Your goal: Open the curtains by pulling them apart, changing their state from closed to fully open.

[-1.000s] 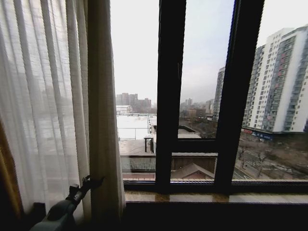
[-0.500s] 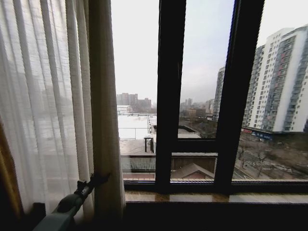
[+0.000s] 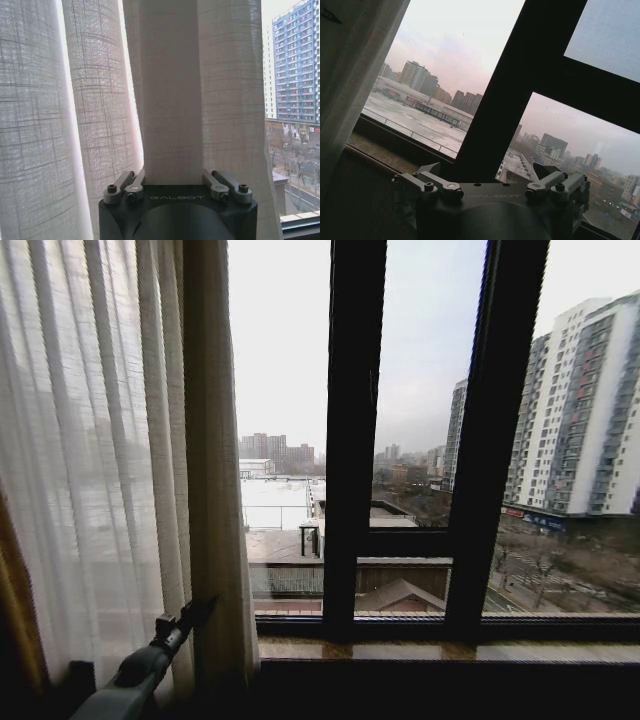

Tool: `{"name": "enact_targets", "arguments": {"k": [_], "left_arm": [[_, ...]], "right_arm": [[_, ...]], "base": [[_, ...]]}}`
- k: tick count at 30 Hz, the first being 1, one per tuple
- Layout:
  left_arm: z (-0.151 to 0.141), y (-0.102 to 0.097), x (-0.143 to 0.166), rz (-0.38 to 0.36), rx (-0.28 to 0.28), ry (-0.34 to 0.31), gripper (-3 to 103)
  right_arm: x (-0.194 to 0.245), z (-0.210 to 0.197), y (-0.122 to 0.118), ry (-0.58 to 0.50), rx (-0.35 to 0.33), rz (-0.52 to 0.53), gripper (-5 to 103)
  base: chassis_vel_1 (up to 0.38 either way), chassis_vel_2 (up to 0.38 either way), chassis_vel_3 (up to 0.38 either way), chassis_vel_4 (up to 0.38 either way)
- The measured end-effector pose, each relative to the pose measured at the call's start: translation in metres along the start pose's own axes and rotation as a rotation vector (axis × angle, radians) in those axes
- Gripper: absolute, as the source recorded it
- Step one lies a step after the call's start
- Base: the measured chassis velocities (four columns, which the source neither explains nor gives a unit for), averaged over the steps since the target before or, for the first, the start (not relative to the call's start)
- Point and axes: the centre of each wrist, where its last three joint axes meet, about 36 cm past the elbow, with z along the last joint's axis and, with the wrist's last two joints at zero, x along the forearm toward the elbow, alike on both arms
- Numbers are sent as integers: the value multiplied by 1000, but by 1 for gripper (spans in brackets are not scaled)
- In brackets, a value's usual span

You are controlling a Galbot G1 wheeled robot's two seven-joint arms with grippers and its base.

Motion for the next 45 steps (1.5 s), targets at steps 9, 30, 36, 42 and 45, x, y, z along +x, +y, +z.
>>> {"name": "enact_targets", "arguments": {"k": [9,30,36,42,45], "left_arm": [[0,1,18,-42,-10,2,1],[7,14,49,-64,-24,20,0],[9,15,54,-65,-24,24,0],[10,18,62,-70,-30,28,0],[12,22,67,-71,-34,34,0]], "right_arm": [[-4,-5,-1,-21,-31,12,100],[-7,-14,16,-62,-30,-43,100],[-10,-14,15,-64,-29,-40,100],[-9,-10,15,-54,-31,-39,100],[-9,-9,17,-49,-37,-32,100]], "base": [[0,0,0,0],[48,45,-46,-50],[240,235,-235,-249],[173,204,-175,-188],[40,51,-34,-48]]}}
